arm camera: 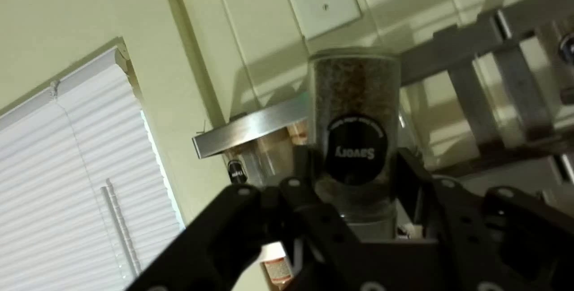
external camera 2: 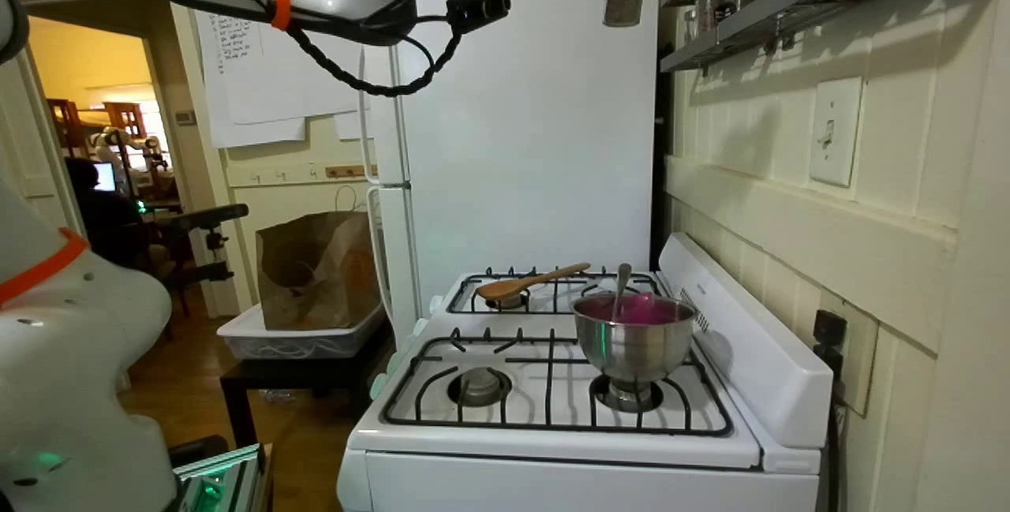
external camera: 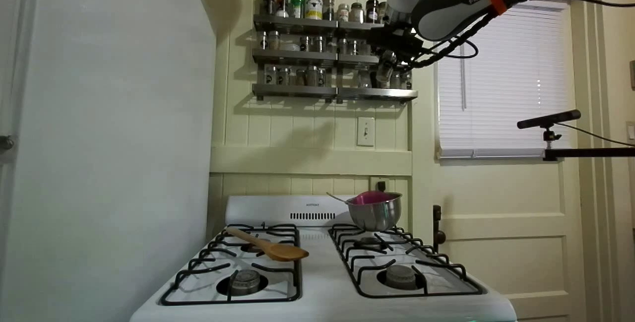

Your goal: Remove the wooden spoon from the silver bowl and place it on the stove top and place the spice on the spice rack

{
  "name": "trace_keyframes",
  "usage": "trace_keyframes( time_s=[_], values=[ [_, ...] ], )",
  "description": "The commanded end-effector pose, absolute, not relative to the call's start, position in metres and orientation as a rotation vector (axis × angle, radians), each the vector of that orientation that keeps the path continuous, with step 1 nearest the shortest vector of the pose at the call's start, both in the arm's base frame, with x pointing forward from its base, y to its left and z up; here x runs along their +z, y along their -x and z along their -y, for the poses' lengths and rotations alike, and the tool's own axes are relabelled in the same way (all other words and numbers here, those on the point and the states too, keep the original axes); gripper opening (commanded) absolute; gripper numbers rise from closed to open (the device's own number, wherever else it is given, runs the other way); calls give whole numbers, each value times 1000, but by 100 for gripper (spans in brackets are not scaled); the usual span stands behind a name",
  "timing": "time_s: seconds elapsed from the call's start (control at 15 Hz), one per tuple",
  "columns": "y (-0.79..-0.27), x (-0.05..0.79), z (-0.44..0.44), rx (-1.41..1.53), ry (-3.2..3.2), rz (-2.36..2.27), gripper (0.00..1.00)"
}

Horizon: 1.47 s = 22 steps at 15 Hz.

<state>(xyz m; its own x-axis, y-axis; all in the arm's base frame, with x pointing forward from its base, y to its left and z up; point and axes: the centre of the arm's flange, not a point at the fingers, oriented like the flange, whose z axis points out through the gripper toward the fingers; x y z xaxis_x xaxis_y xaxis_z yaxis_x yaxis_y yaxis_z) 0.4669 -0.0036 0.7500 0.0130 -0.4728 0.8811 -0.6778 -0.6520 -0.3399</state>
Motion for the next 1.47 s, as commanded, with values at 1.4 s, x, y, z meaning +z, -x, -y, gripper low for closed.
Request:
trace_keyframes(
  time_s=[1.4],
  values=[
    [-559, 769, 20, 1998, -2058, 1459, 24]
  ],
)
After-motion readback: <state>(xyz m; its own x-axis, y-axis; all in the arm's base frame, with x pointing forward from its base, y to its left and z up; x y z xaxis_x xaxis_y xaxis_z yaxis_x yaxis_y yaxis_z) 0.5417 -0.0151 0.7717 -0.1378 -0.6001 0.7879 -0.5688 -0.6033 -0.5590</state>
